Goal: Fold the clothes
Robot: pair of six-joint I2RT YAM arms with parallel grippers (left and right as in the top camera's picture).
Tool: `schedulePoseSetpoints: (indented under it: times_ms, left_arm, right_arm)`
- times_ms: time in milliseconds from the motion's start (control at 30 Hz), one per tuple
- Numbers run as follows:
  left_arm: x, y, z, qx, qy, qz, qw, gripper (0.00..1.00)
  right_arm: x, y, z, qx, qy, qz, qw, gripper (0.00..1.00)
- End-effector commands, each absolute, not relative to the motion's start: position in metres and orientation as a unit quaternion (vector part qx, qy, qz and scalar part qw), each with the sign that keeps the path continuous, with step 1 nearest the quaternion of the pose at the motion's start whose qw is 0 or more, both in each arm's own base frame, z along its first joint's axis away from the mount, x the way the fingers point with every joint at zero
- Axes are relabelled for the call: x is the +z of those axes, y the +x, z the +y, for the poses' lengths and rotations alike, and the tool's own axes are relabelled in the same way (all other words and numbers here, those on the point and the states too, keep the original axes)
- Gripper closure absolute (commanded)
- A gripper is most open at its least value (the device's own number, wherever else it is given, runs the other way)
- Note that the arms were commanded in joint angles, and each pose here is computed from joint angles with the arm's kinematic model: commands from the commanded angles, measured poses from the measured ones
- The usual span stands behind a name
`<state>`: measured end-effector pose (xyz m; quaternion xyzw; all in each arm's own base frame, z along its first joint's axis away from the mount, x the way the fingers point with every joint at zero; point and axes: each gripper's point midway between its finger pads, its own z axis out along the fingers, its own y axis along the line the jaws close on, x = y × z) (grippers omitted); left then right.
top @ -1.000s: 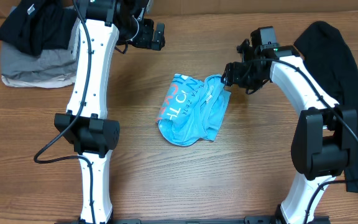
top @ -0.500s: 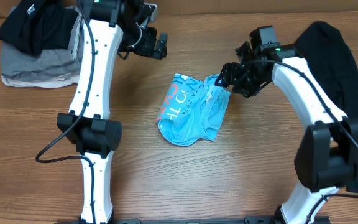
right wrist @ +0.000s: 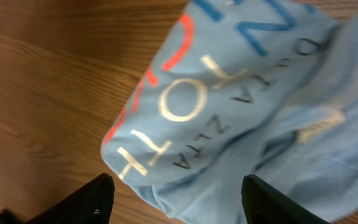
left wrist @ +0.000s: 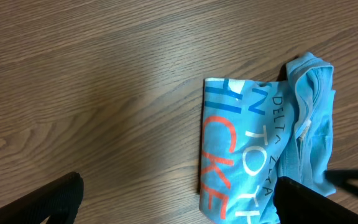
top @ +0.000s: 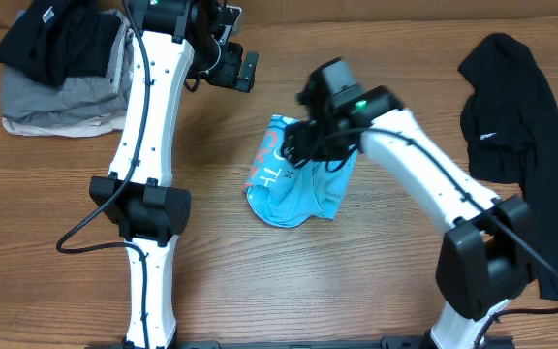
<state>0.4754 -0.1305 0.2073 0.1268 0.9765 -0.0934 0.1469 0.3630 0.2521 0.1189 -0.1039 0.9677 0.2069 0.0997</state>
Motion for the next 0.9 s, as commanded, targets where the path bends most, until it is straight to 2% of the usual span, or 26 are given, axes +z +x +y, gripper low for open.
schedulePoseSetpoints:
  times_ms: [0,133,267,433,867]
  left_arm:
    - [0.213,0.477,-0.127,-0.09,0.116,0.977,0.157,0.0]
    - [0.213,0.478,-0.127,-0.09,0.117,0.976,0.158,0.0]
    - [0.213,0.478,-0.127,-0.09,0.116,0.976,0.158,0.0]
    - [0.213,0.478,-0.127,-0.09,0.116,0.976,0.158,0.0]
    - [0.213,0.478,-0.127,-0.09,0.116,0.976,0.158,0.0]
  right_arm:
    - [0.105,0.368,0.251,0.141,-0.116,0.975,0.126,0.31]
    - [0.082,0.366,0.249,0.106,-0.116,0.981,0.111,0.33]
    - [0.068,0.37,0.231,0.061,-0.073,0.99,0.103,0.34]
    - [0.067,0.376,0.218,0.063,-0.026,0.993,0.099,0.34]
    - [0.067,0.377,0.214,0.073,-0.018,0.993,0.092,0.34]
